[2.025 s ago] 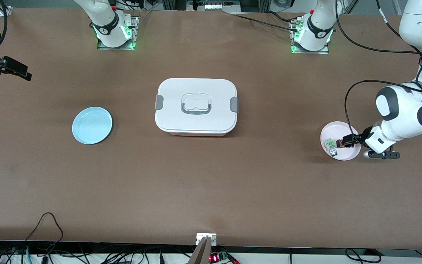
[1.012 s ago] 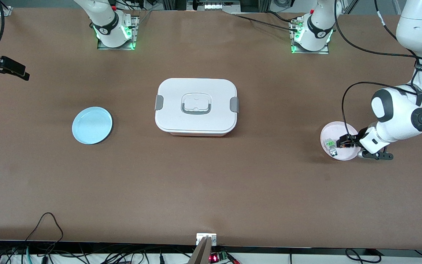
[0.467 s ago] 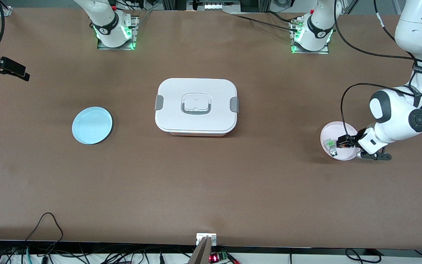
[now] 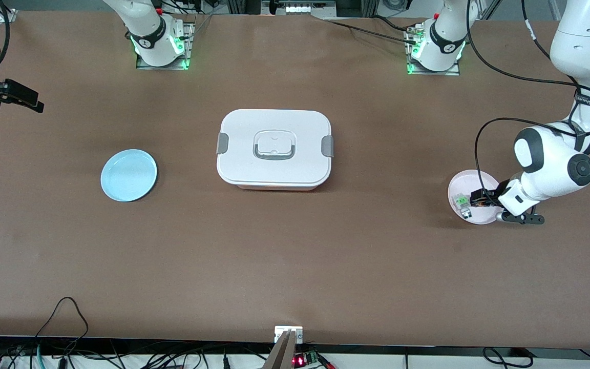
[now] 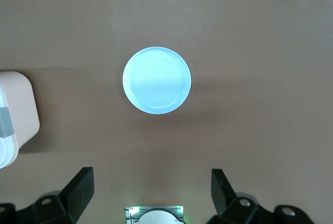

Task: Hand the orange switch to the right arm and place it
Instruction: 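Close the left gripper on the orange-and-black switch, then lift the switch with the left gripper while the right gripper approaches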

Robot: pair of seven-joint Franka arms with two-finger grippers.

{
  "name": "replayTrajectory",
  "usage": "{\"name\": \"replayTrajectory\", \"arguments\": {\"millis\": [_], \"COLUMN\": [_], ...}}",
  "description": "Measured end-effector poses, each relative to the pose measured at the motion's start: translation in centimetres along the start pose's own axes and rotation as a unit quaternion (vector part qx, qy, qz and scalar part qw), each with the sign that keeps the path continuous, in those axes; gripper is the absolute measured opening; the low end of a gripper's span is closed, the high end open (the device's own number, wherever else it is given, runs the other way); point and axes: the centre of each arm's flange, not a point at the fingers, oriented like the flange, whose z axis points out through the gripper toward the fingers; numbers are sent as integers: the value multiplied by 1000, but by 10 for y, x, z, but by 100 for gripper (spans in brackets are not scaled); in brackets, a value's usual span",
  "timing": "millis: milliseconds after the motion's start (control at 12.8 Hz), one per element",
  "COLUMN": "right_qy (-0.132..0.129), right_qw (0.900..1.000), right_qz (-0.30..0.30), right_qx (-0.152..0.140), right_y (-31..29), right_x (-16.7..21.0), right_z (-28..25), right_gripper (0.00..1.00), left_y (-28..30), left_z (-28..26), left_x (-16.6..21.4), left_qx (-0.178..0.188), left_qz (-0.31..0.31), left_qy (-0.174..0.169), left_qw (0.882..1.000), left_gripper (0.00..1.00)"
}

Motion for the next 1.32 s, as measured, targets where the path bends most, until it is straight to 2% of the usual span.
{"name": "replayTrajectory", "arguments": {"millis": [78,156,234,312,545,701,779,1012,1168,1324], "right_qy": [0,0,0,0,-9,-19,-23,-41,-46,-59], "right_qw": [1000,1000,1000,1000,999,998,997,988,981,966], "right_qz": [-4,-6,-7,-8,-10,-11,-12,-17,-18,-18], "right_qx": [1,2,3,6,42,56,72,151,190,252], "right_y": [-4,-7,-9,-10,-18,-22,-26,-45,-54,-67], "right_x": [0,0,0,0,7,13,15,18,19,20], "right_z": [0,0,0,0,10,20,23,30,32,38], "right_gripper": [100,100,100,100,100,100,100,100,100,100], "left_y": [0,0,-1,-1,-1,1,1,16,25,41], "left_z": [5,7,6,6,6,2,-6,-49,-89,-125], "left_x": [-2,-2,-2,-2,-3,-2,1,15,26,39], "left_qx": [0,0,1,1,1,0,1,-1,-6,-20], "left_qz": [0,0,-1,-1,0,1,2,16,25,36], "left_qy": [0,0,1,1,1,0,5,16,6,-1], "left_qw": [1000,1000,1000,1000,1000,1000,1000,1000,1000,999], "left_gripper": [79,79,74,74,74,74,74,74,74,74]}}
